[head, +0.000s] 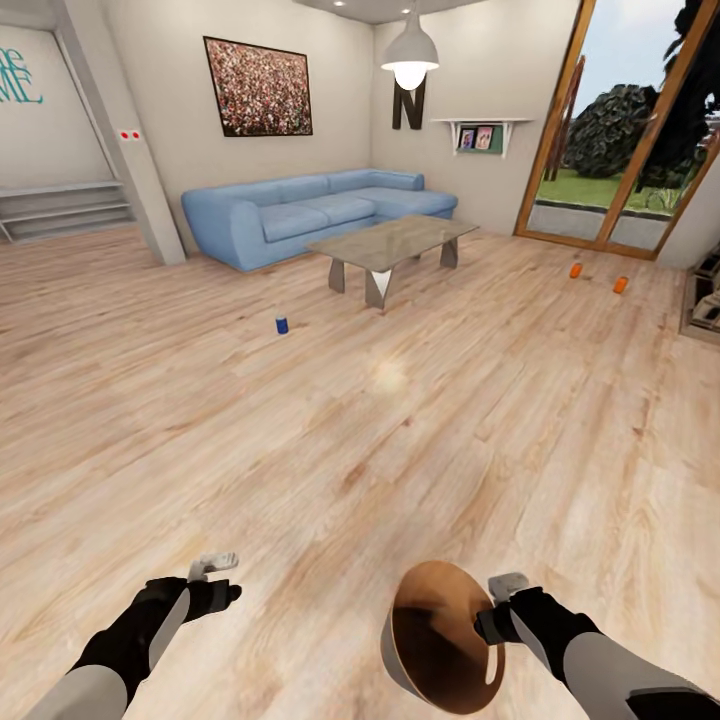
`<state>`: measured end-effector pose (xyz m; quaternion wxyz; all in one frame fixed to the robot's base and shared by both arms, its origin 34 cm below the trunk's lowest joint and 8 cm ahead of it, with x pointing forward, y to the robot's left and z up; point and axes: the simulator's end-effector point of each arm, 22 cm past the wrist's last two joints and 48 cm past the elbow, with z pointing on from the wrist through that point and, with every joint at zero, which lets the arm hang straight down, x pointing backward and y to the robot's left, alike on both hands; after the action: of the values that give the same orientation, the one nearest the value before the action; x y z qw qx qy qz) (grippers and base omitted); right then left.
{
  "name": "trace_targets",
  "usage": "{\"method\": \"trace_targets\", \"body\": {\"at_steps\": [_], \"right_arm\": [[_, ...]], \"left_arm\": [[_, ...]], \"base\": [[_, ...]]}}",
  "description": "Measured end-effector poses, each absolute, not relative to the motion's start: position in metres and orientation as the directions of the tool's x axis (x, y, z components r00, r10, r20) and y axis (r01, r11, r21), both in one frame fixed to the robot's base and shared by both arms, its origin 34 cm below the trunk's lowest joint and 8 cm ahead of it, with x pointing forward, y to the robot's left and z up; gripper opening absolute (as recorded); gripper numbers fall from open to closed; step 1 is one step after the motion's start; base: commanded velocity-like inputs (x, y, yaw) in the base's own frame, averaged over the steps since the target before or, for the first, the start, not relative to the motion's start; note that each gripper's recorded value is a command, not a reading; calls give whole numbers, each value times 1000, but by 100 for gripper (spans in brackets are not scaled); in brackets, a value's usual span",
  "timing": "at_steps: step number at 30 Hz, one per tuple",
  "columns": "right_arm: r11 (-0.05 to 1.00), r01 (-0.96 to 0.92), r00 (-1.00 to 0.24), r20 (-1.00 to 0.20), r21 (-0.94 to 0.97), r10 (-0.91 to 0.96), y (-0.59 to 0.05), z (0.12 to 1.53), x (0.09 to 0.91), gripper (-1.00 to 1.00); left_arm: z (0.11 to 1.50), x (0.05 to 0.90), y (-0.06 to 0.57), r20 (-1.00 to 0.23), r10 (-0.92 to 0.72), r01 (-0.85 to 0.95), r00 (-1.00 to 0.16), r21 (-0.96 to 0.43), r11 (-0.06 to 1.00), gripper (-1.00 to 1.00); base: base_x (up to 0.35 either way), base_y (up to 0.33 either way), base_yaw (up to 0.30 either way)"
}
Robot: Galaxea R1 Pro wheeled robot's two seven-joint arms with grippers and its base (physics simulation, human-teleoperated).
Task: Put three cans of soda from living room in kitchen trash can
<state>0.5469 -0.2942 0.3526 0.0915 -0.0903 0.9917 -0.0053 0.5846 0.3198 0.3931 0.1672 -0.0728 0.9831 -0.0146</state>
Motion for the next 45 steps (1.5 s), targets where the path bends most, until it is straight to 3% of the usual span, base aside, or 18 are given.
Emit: {"method": "trace_targets", "body": {"at_steps": [19, 45], "right_arm": [[984, -169, -967, -183, -63, -177, -330, 347, 531, -100], [987, -150, -965, -210, -54, -158, -328, 348, 535, -100]], "left_arm": [[393, 585, 320, -328, -148, -138, -933, -53, 989, 100], [395, 591, 319, -353, -146, -134, -924, -58, 989, 100]], "base": [[266, 22, 0], [282, 206, 0]]}}
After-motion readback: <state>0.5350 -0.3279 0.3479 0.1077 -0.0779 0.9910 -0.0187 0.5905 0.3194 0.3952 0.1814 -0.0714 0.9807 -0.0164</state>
